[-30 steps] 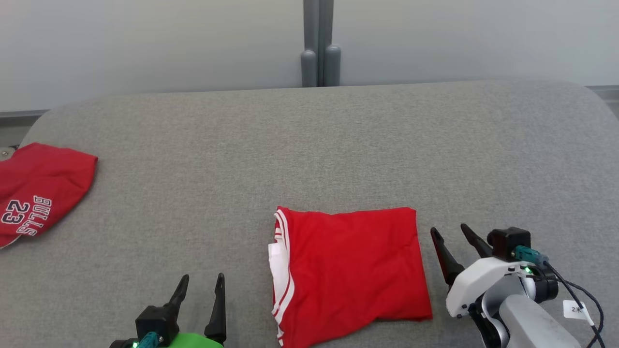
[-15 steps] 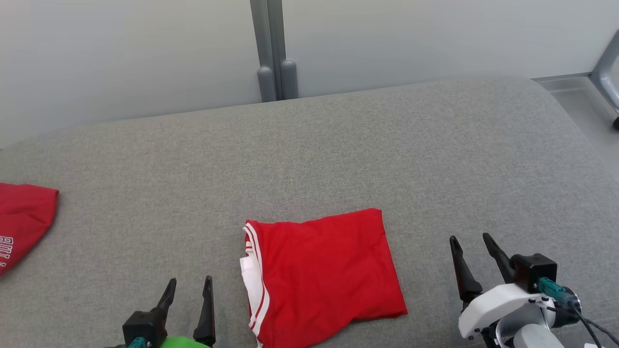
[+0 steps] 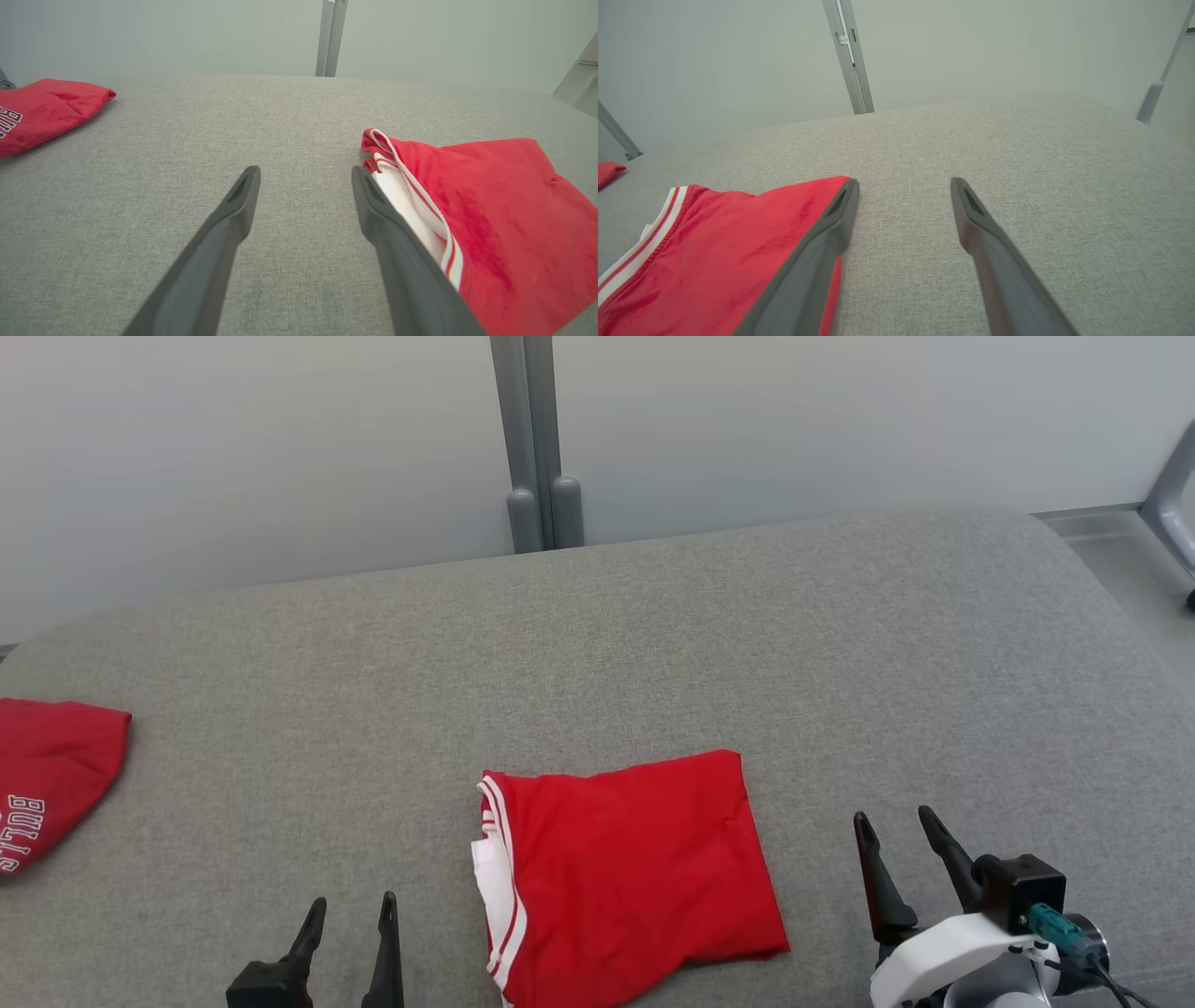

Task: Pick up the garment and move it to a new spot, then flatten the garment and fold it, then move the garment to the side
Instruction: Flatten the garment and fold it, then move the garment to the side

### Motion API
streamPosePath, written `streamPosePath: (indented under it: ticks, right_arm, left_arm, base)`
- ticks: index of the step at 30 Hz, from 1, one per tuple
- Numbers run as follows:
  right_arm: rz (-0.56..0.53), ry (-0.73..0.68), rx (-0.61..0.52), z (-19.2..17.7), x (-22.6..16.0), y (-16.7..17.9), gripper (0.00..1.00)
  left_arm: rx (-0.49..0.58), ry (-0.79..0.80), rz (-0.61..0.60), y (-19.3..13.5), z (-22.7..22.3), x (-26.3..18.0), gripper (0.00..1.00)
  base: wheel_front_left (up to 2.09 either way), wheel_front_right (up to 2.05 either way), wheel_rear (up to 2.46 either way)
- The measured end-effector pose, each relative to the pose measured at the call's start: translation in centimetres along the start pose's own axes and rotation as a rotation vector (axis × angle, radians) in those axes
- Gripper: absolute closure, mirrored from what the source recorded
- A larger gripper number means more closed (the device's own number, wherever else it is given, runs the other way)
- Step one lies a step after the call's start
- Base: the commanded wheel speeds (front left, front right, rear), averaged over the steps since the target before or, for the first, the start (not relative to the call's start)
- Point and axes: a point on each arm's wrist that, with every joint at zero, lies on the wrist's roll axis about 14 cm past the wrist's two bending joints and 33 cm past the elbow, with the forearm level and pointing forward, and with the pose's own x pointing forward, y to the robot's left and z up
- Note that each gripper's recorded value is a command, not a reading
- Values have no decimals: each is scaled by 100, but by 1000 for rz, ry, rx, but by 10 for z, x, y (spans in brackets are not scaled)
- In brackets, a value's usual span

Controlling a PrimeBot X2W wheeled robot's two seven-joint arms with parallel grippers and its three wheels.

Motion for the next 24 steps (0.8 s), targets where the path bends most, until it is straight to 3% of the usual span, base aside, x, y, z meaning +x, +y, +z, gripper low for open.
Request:
streamPosePath:
  ticks: [16, 24]
  right_arm:
    - [47, 31, 9, -10, 2, 18, 0]
    - [131, 98, 8, -29, 19, 41, 0]
  left_arm:
    - [-11, 1, 28, 6, -2, -7, 0]
    - [-22, 46, 36, 7, -16, -10, 0]
  base:
    - [0, 0, 0]
    - [0, 0, 0]
